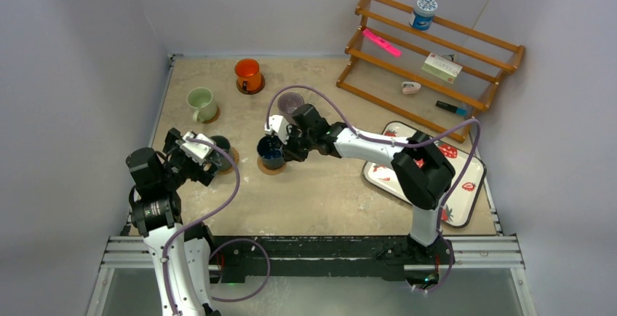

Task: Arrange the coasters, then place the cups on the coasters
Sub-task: Place the cup on the coaster.

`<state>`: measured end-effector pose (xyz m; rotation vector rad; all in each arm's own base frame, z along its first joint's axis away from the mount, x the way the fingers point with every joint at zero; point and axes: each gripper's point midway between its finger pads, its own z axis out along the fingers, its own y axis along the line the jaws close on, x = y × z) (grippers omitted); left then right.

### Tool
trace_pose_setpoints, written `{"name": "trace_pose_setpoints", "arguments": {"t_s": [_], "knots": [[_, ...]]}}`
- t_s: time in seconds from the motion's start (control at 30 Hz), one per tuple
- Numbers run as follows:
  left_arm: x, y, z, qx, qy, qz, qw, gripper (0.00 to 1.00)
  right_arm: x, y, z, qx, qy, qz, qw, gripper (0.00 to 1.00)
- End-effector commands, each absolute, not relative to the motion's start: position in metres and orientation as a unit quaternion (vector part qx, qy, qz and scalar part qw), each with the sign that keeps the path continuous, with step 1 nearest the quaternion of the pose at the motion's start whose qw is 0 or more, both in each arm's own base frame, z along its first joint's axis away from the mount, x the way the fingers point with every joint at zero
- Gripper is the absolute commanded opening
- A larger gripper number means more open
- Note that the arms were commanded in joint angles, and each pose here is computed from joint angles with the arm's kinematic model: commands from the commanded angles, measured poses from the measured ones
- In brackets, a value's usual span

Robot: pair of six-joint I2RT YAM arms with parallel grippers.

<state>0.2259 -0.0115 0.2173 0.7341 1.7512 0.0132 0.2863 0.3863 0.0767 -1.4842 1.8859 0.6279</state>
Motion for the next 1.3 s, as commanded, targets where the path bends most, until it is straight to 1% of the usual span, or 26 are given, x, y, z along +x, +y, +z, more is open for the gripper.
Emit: {"name": "trace_pose_setpoints", "arguments": {"t_s": [0.0,0.33,0.6,1.27], "knots": [[0.228,-0.012,0.221,0.319,0.743,0.005,0.589,1.0,0.292,0.407,0.107,-0.571,0.688,0.26,0.364,0.0],[0.228,-0.012,0.221,0.319,0.743,0.004,0.589,1.0,0.293,0.409,0.104,-0.57,0.691,0.257,0.364,0.0],[0.228,-0.012,0.221,0.319,0.742,0.005,0.589,1.0,0.294,0.41,0.111,-0.567,0.682,0.257,0.383,0.0],[0.227,-0.012,0.222,0.32,0.741,0.006,0.59,1.0,0.294,0.407,0.097,-0.574,0.694,0.239,0.363,0.0]]}}
